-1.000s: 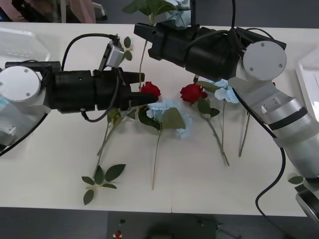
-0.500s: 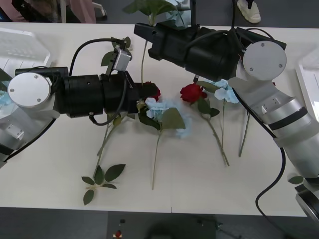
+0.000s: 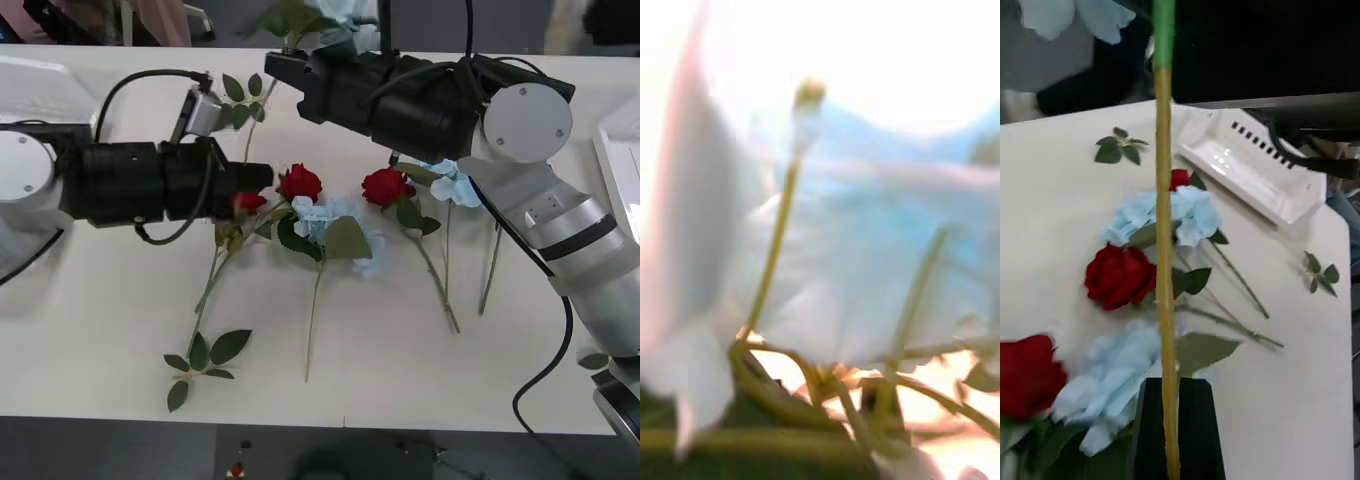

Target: Put the red flowers into the right box and the blue flowers into the left box

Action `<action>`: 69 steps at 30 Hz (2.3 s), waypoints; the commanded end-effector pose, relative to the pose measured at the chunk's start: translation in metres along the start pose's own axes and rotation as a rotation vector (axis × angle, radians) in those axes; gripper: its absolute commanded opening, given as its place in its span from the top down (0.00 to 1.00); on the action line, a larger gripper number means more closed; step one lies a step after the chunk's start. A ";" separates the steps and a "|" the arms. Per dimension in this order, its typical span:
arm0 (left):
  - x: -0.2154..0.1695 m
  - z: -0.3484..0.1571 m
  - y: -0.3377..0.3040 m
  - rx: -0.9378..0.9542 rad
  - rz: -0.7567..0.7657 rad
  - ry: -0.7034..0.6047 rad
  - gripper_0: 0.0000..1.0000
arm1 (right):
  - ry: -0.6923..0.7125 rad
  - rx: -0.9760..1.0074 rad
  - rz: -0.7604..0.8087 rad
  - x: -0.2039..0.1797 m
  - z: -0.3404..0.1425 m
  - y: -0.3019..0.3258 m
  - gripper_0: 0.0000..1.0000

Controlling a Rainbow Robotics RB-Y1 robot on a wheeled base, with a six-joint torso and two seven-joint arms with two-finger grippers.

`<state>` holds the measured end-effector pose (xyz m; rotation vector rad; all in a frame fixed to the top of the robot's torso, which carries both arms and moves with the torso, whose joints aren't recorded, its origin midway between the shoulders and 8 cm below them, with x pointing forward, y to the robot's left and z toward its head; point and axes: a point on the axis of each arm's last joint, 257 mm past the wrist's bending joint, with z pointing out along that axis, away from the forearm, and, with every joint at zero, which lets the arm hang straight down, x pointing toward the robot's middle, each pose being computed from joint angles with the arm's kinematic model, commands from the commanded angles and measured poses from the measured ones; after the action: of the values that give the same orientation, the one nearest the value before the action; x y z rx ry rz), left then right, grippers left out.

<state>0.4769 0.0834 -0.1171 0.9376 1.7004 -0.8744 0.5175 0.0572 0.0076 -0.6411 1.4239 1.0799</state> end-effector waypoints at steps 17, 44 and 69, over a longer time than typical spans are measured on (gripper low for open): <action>0.124 -0.462 0.239 -0.911 0.047 0.721 1.00 | 0.526 0.161 0.488 0.091 -0.087 -0.049 0.31; 0.132 -0.562 0.284 -1.120 0.474 1.031 0.01 | 0.799 1.233 0.512 0.189 -0.284 -0.272 0.31; -0.085 -0.320 0.179 -0.749 0.496 0.168 0.00 | 0.687 1.321 0.456 0.183 -0.281 -0.324 1.00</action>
<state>0.5221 0.4869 0.0350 0.7698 1.7034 0.2725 0.6307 -0.2822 -0.2986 0.3999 2.5398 0.0284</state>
